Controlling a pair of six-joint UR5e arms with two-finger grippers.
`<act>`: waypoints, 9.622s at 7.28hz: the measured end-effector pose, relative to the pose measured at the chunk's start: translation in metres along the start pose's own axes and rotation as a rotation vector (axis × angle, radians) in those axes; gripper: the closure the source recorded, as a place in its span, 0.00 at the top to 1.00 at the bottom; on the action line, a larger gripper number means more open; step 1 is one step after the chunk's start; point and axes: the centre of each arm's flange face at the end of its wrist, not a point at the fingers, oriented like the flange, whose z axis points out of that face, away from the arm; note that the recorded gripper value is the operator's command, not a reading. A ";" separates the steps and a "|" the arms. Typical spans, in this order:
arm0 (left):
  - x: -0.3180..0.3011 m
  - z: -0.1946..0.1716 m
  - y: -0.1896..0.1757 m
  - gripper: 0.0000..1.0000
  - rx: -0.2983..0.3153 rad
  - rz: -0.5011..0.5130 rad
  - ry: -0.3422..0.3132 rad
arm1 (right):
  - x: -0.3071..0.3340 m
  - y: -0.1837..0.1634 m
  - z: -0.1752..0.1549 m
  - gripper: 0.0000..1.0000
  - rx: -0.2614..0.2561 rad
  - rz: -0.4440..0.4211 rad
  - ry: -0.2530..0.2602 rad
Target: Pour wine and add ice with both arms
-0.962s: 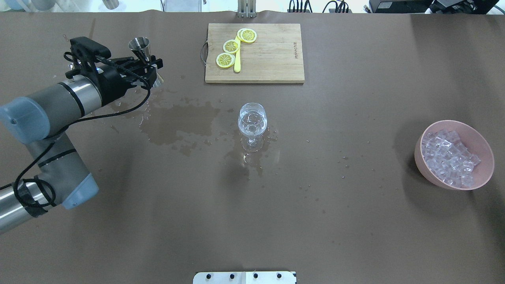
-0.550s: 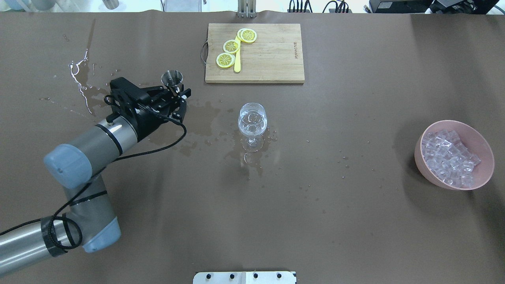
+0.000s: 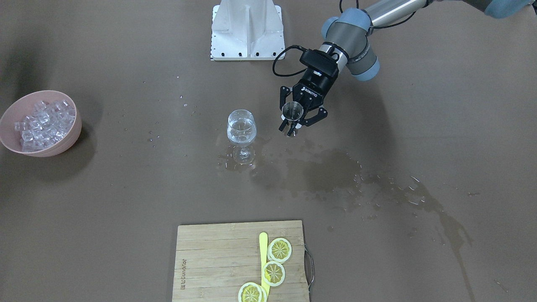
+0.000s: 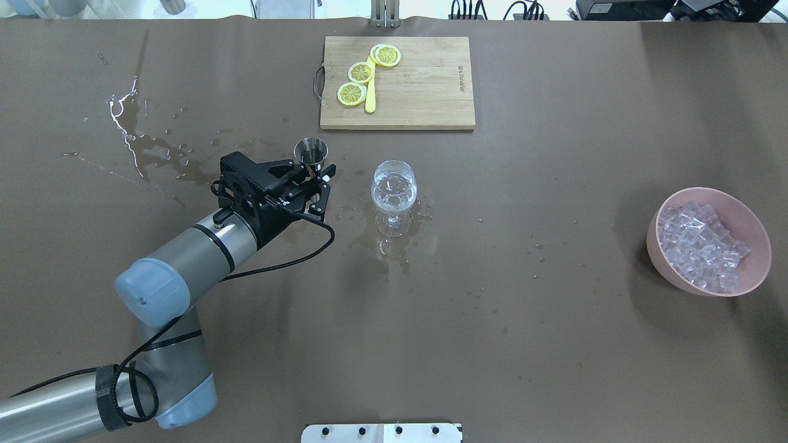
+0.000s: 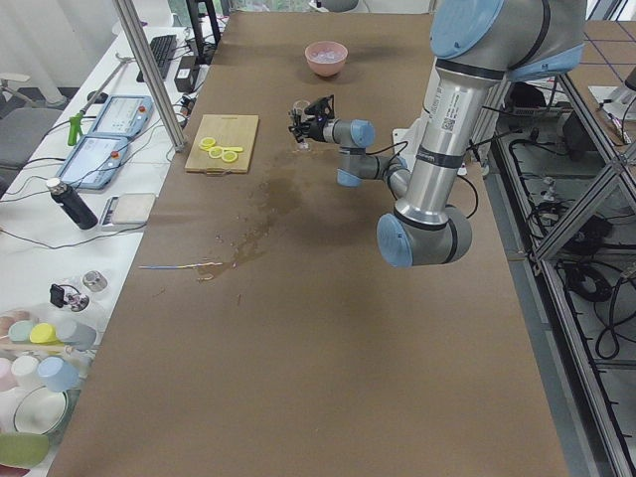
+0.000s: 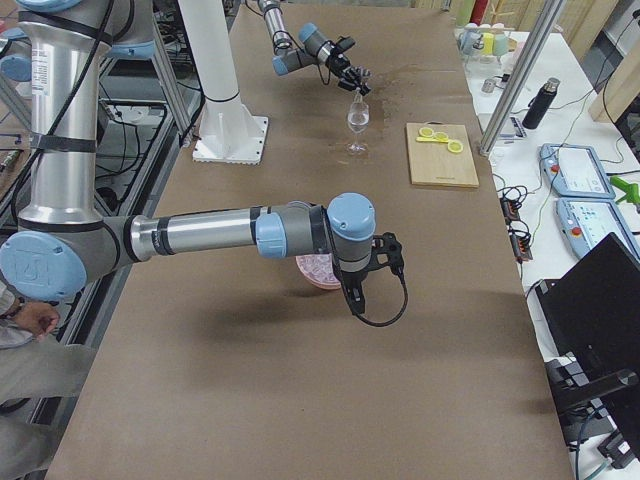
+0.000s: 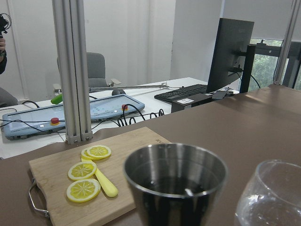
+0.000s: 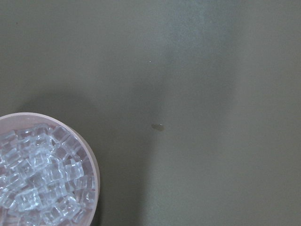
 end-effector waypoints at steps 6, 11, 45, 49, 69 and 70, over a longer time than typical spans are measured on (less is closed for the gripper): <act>0.049 0.011 -0.023 0.00 -0.009 0.284 -0.080 | 0.001 -0.001 0.001 1.00 -0.002 0.003 -0.001; 0.069 0.021 -0.039 0.00 -0.038 0.413 -0.115 | -0.001 -0.001 0.000 1.00 0.001 -0.001 -0.001; 0.085 0.055 -0.070 0.00 -0.387 1.239 -0.381 | -0.001 -0.004 -0.001 1.00 0.003 -0.002 -0.004; 0.090 0.051 -0.080 0.00 -0.400 1.298 -0.376 | -0.001 -0.004 -0.001 1.00 0.002 -0.002 -0.004; -0.330 -0.066 0.097 0.00 -0.152 -0.256 -0.513 | -0.076 -0.068 -0.005 1.00 0.029 -0.140 0.003; -0.350 -0.076 0.116 0.00 -0.164 -0.257 -0.535 | -0.084 -0.073 -0.006 1.00 0.033 -0.158 0.004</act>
